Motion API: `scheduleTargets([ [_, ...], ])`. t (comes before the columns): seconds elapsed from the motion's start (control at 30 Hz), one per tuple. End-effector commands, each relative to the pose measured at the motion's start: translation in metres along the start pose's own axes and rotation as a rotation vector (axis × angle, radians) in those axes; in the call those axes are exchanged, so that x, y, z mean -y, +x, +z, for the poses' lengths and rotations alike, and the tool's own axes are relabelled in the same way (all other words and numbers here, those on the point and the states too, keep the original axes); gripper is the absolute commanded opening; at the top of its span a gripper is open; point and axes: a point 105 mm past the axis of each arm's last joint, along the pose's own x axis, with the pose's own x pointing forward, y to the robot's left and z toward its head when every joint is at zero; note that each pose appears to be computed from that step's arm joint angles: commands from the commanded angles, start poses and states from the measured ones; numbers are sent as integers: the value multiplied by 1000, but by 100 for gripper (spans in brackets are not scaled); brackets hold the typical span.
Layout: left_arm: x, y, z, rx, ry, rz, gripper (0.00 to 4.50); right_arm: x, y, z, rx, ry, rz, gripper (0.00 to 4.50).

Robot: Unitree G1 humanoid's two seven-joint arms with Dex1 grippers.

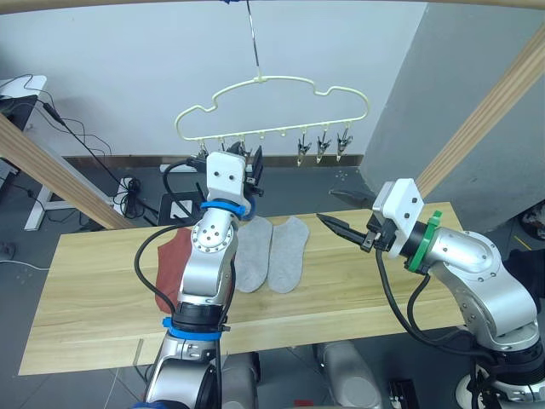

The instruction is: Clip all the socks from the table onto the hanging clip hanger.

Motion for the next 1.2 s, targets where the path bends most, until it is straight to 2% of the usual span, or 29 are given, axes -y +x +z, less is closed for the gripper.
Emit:
scheduleTargets([
  [0.03,2,2,7,27,6,3,67,-1,-1,12,43,-31,-1,236],
  [0.17,0,1,7,27,9,10,12,-1,-1,12,44,-30,-5,236],
  [0.3,-2,1,8,30,13,11,9,0,0,11,43,-31,-9,236],
  [0.4,-4,1,11,38,15,-3,9,0,2,0,-3,-32,-23,236],
  [0.47,-2,0,14,42,2,-55,9,-2,7,-23,-92,-16,-44,272],
  [0.53,-3,0,15,39,2,-96,9,-8,15,-42,-168,-13,-68,327],
  [0.63,-7,-1,16,29,0,-123,9,-17,29,-54,-202,5,-91,430],
  [0.67,-8,-1,16,27,2,-142,9,-21,39,-63,-224,34,-123,447],
  [0.83,-13,-1,17,10,13,-197,9,-30,81,-99,-314,85,-241,450],
  [1.0,-13,-2,16,-7,6,-226,9,-31,106,-127,-376,141,-311,450],
  [1.2,-11,-3,15,-24,-5,-251,9,-34,115,-164,-476,235,-355,450],
])
